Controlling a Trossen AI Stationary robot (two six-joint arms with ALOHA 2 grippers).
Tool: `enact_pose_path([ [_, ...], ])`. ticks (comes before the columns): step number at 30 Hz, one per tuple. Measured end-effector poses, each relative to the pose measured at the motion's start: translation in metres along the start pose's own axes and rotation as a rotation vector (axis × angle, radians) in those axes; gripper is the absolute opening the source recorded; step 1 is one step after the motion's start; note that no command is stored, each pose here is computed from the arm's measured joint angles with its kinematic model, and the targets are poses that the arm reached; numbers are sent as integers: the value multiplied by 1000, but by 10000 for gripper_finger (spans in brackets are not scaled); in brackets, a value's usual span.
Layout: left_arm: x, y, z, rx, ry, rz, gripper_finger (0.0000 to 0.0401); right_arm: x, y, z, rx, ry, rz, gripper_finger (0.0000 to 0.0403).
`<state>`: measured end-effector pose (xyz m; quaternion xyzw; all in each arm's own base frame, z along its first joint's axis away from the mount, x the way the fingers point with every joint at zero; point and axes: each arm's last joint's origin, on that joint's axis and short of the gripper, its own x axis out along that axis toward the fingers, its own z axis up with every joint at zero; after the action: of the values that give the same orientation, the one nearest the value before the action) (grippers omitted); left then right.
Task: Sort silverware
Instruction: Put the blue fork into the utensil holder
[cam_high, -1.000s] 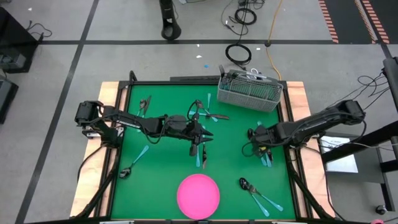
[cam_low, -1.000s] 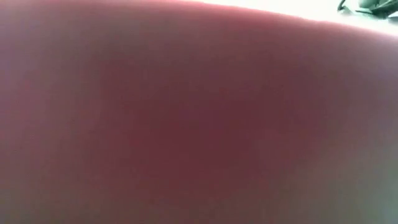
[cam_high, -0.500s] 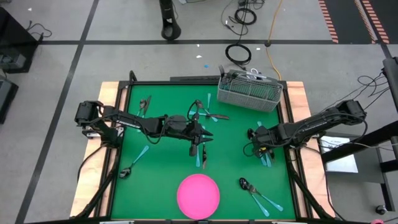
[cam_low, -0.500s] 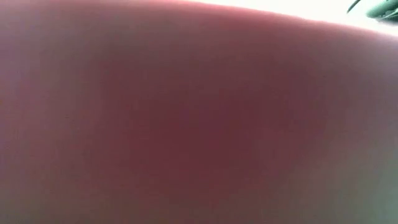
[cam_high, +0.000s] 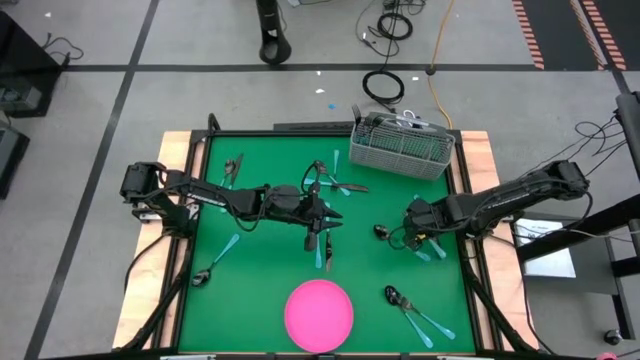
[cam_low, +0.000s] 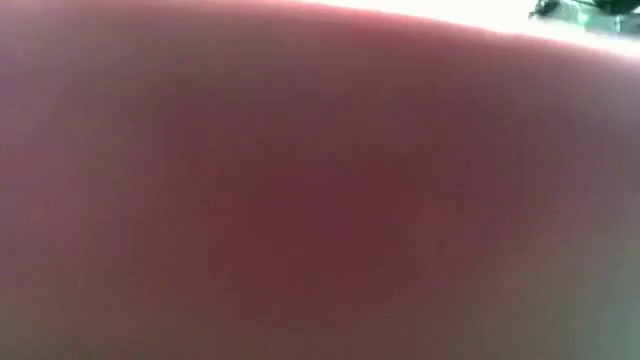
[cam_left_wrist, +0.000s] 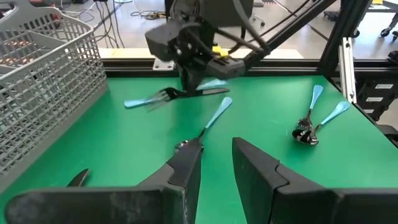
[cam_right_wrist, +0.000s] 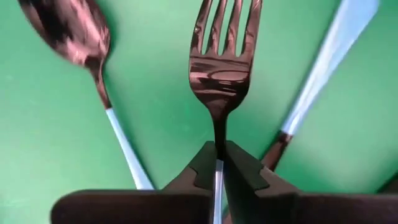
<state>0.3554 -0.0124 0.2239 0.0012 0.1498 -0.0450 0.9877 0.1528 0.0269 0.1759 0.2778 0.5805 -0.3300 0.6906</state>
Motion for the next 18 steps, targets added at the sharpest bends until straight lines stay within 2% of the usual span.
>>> enact_pose_path([
  [5,0,2,0,0,0,3,93,-20,4,8,-24,-80,-28,3],
  [11,1,11,4,-31,-60,-38,93,-46,14,22,-89,-258,59,2],
  [15,13,14,0,-121,-142,-57,93,-66,21,31,-147,-465,183,1],
  [18,23,15,-6,-265,-200,-42,93,-81,27,37,-194,-615,292,1],
])
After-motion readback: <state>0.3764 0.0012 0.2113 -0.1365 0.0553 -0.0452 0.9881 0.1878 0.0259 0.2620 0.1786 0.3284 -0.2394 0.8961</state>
